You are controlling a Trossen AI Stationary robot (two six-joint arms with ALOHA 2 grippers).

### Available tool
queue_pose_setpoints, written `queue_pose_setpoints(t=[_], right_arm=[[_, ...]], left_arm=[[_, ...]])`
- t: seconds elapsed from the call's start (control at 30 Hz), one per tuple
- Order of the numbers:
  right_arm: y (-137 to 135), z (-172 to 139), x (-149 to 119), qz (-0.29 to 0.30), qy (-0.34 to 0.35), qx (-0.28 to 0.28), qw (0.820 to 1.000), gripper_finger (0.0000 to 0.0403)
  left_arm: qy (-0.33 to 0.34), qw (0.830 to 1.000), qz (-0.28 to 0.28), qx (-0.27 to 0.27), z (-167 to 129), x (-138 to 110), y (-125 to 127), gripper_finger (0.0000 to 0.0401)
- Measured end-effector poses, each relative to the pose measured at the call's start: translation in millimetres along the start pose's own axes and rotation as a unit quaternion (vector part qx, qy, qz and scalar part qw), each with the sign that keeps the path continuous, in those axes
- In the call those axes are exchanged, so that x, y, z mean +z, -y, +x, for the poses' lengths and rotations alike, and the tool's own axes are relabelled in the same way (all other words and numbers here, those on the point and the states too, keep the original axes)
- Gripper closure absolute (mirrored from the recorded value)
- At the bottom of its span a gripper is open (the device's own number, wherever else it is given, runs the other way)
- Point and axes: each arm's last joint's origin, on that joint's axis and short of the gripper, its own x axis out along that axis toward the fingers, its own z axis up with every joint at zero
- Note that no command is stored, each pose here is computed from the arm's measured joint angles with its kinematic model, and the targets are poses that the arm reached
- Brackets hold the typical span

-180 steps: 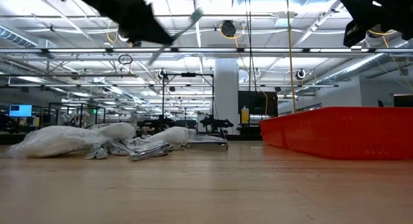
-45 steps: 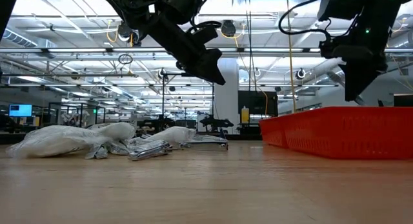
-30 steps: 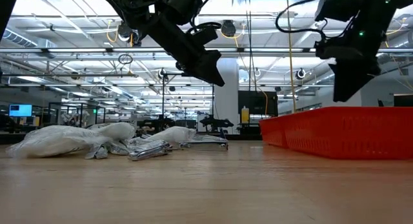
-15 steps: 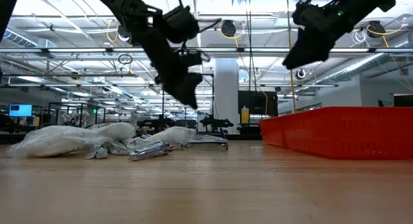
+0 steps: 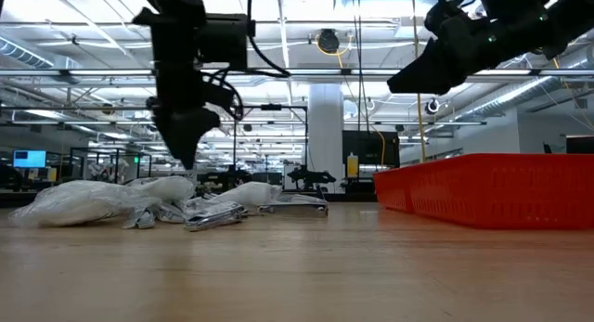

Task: Pick & Place Travel size toiletries
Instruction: Put the blue toothbrush into the top right red bin

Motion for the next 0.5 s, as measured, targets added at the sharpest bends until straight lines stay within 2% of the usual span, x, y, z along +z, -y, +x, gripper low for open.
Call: queue_pose_setpoints(t=[0.2,0.37,0.5], right_arm=[[-3.8,-1.1,-7.8,0.001,0.029,0.069,0.997,0.0243],[-3.9,-1.1,-8.1,-0.002,0.030,0.071,0.997,0.0241],[-4.0,-1.1,-8.1,-0.001,0.030,0.071,0.997,0.0243]], left_arm=[[-0.071,0.997,-0.004,-0.034,11.4,-32.5,5.0,0.0162],[-0.110,0.992,-0.045,-0.029,30.7,-59.8,-2.3,0.0162],[-0.112,0.992,-0.061,-0.028,41.7,-75.1,-6.6,0.0162]])
